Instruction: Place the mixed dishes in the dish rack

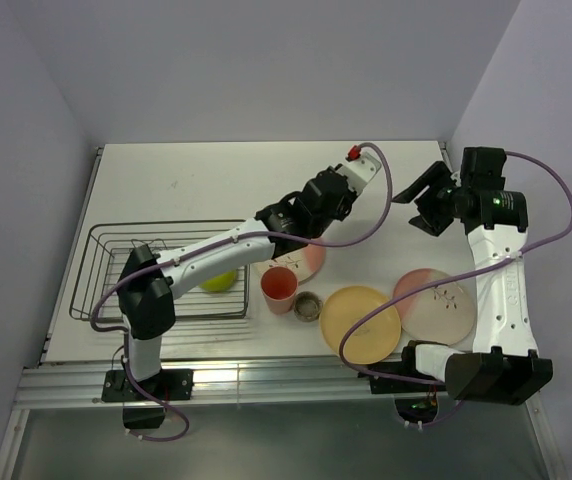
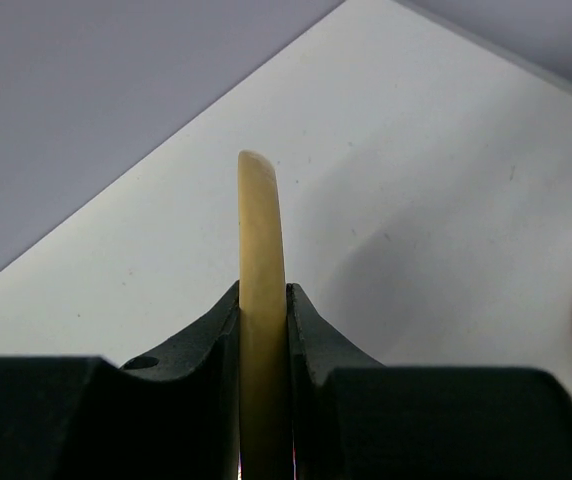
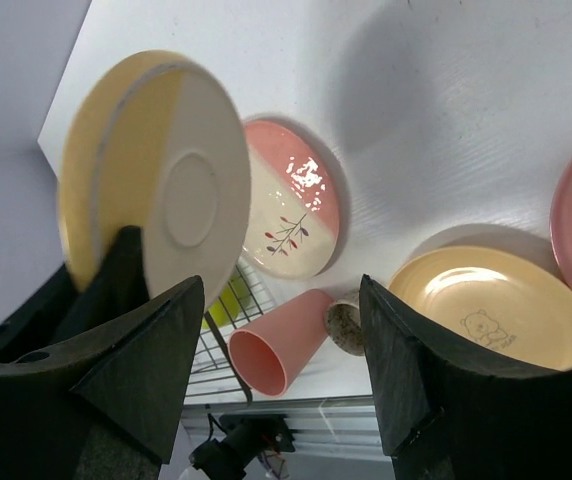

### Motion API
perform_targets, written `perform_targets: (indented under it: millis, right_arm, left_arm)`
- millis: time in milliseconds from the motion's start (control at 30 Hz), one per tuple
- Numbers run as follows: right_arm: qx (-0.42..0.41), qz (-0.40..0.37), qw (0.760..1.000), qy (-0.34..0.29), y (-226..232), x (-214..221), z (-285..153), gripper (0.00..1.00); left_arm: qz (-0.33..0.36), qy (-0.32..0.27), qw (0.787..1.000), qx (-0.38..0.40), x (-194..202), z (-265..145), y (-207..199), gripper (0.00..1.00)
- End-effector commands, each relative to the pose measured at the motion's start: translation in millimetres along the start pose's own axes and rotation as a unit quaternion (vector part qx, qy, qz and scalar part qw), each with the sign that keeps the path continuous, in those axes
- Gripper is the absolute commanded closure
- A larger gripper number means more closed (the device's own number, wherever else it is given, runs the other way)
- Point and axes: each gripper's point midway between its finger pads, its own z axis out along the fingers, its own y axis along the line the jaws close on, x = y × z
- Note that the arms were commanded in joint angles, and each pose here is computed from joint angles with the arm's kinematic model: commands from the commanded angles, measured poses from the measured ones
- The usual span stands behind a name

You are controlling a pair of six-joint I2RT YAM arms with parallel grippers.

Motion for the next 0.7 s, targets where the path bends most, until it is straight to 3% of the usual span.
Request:
perform_targets:
  millis: [0,667]
  right_arm:
    - [-0.013,0.001,1.0,-0.015,4.8,-0.8,-6.5,0.29]
    - [-0.036,0.009,0.998,0.057,-1.7,31.1,24.8,0.31]
  left_arm:
    - [-0.09,-0.131,0.987,0.002,-119.8,-46.6,37.2,1.0]
    - [-0.206,-0.105,0.973,-0.002,-152.4,-83.5,94.9,1.0]
